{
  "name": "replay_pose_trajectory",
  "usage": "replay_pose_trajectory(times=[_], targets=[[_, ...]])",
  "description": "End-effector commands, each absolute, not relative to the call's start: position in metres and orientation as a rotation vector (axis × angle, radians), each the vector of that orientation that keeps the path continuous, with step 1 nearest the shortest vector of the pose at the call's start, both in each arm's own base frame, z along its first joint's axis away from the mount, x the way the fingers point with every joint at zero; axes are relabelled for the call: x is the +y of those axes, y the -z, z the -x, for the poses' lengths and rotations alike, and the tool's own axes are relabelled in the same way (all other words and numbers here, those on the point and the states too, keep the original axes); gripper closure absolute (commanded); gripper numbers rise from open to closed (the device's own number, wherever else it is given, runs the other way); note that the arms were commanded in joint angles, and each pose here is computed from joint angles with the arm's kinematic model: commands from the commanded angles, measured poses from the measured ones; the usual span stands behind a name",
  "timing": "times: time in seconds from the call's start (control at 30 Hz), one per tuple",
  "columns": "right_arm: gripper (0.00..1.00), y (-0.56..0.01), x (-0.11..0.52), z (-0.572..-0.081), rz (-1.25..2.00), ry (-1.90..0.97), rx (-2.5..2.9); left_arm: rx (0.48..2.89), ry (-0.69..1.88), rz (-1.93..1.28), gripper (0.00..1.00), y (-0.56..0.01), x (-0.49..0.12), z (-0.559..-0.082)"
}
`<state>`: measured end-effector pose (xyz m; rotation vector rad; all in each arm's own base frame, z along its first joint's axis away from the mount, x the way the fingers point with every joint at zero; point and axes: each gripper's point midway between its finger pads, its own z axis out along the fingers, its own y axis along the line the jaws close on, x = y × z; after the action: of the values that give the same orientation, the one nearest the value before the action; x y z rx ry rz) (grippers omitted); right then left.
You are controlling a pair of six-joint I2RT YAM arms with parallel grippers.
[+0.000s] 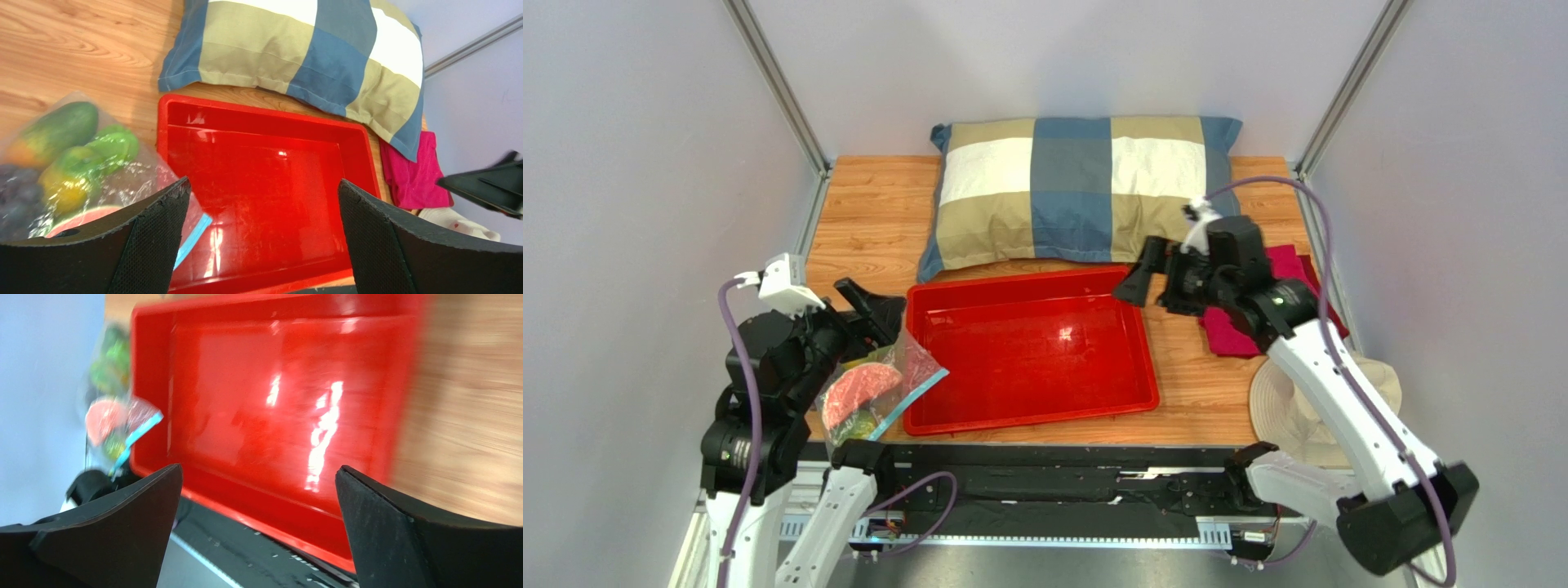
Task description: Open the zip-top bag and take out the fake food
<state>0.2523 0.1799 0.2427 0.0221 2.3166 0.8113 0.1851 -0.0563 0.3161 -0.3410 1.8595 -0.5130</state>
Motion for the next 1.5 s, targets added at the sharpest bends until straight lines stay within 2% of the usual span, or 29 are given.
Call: replay_pose_trajectory(times=[0.0, 0.23, 0.37, 0.73, 1.0, 1.13, 1.17, 1.2, 1.27, 1.33, 1.37, 1.47], targets=[[0.0, -0.285, 0.267, -0.257, 0.111, -1.022, 2.208, 1.885, 0.435, 0.347, 0.11, -0.32, -0.042, -0.156], [0.0, -0.238, 0.439, -0.208, 0.393, -1.229, 2.365, 1.941, 0.337, 0.385, 0.12, -0.307, -0.023, -0.115], [0.0, -0.208, 0.489, -0.193, 0.473, -1.297, 2.43, 1.98, 0.334, 0.396, 0.14, -0.298, -0.022, -0.099], [0.0, -0.14, 0.551, -0.158, 0.527, -1.473, 2.515, 2.091, 0.37, 0.386, 0.15, -0.283, -0.029, -0.075], [0.02, -0.113, 0.571, -0.167, 0.433, -1.502, 2.539, 2.18, 0.373, 0.363, 0.16, -0.275, -0.033, -0.069], [0.17, -0.122, 0.577, -0.181, 0.418, -1.513, 2.506, 2.223, 0.374, 0.375, 0.18, -0.267, -0.035, -0.069], [0.25, -0.124, 0.579, -0.185, 0.414, -1.513, 2.499, 2.231, 0.375, 0.379, 0.18, -0.266, -0.035, -0.069], [0.36, -0.125, 0.58, -0.186, 0.418, -1.516, 2.492, 2.234, 0.382, 0.387, 0.18, -0.264, -0.036, -0.069], [0.72, -0.128, 0.578, -0.195, 0.392, -1.501, 2.503, 2.241, 0.404, 0.389, 0.19, -0.261, -0.039, -0.068], [0.77, -0.13, 0.574, -0.198, 0.397, -1.474, 2.518, 2.248, 0.416, 0.399, 0.19, -0.257, -0.041, -0.068], [0.87, -0.136, 0.575, -0.199, 0.408, -1.467, 2.504, 2.237, 0.419, 0.407, 0.19, -0.256, -0.041, -0.067], [1.0, -0.145, 0.569, -0.2, 0.434, -1.413, 2.516, 2.247, 0.407, 0.427, 0.19, -0.246, -0.039, -0.067]])
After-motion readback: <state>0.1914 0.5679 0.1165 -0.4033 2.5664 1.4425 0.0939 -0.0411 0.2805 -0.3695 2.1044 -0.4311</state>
